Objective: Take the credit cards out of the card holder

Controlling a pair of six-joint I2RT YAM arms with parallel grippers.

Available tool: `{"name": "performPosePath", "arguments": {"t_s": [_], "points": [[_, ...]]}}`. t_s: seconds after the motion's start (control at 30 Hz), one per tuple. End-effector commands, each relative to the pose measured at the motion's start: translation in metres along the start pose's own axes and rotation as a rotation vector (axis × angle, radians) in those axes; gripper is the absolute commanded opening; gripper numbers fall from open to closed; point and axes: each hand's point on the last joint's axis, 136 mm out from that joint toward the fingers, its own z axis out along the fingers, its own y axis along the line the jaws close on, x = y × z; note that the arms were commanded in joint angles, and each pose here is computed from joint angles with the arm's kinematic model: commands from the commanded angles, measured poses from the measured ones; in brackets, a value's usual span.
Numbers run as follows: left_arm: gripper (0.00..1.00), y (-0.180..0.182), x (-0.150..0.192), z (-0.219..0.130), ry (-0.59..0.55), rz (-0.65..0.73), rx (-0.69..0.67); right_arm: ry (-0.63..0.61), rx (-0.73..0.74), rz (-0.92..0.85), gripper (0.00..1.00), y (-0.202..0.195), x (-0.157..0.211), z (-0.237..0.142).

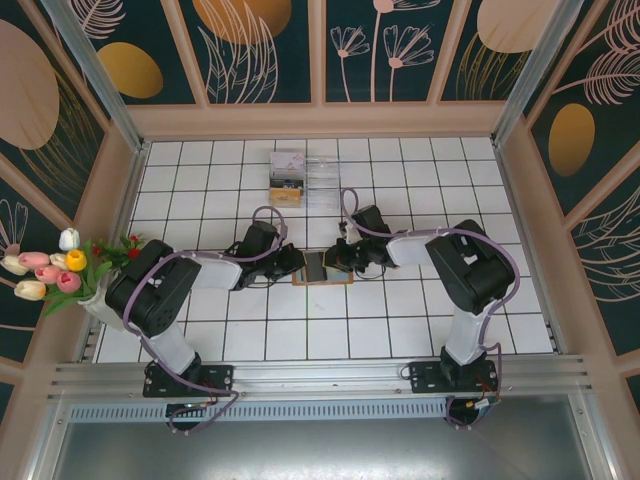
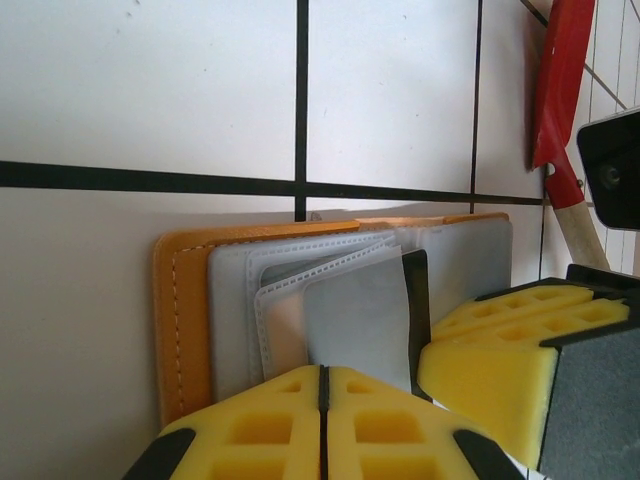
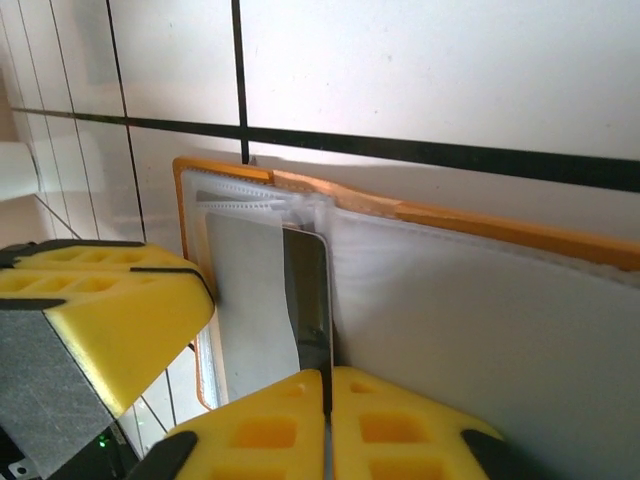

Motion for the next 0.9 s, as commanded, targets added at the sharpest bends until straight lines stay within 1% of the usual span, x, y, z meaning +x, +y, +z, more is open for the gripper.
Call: {"name": "performPosePath", "arguments": {"t_s": [0.0, 0.07, 0.23, 0.27, 0.3, 0.37, 0.47, 0.6, 0.7, 0.87], "points": [[0.11, 0.048, 0.029, -0.002, 0.065, -0.054, -0.165, 0.002, -0.006, 0.005, 0.05, -0.008, 0.002, 0.001], [0.13, 0.047, 0.027, -0.003, 0.061, -0.052, -0.169, -0.009, -0.007, -0.001, 0.02, -0.009, 0.001, -0.002], [0.17, 0.049, 0.026, -0.005, 0.056, -0.045, -0.182, -0.016, -0.002, -0.014, 0.01, -0.011, 0.005, -0.010], [0.17, 0.049, 0.027, -0.005, 0.058, -0.042, -0.181, -0.008, -0.010, -0.021, 0.01, -0.010, 0.008, -0.011], [0.16, 0.048, 0.027, -0.005, 0.059, -0.040, -0.178, -0.030, -0.017, -0.010, 0.01, -0.014, 0.000, -0.018], [0.15, 0.047, 0.027, -0.004, 0.062, -0.041, -0.170, -0.033, -0.039, -0.025, 0.01, -0.012, 0.002, -0.022], [0.13, 0.048, 0.028, -0.001, 0.069, -0.044, -0.165, -0.012, -0.078, -0.037, 0.06, -0.006, 0.003, -0.020], [0.11, 0.049, 0.029, 0.001, 0.078, -0.048, -0.167, 0.010, -0.075, -0.005, 0.14, -0.010, 0.003, -0.011], [0.11, 0.052, 0.031, 0.001, 0.081, -0.049, -0.173, 0.017, -0.069, 0.013, 0.19, -0.014, 0.002, -0.006], [0.11, 0.052, 0.032, 0.001, 0.083, -0.050, -0.175, 0.038, -0.075, 0.017, 0.21, -0.016, 0.004, 0.000]]}}
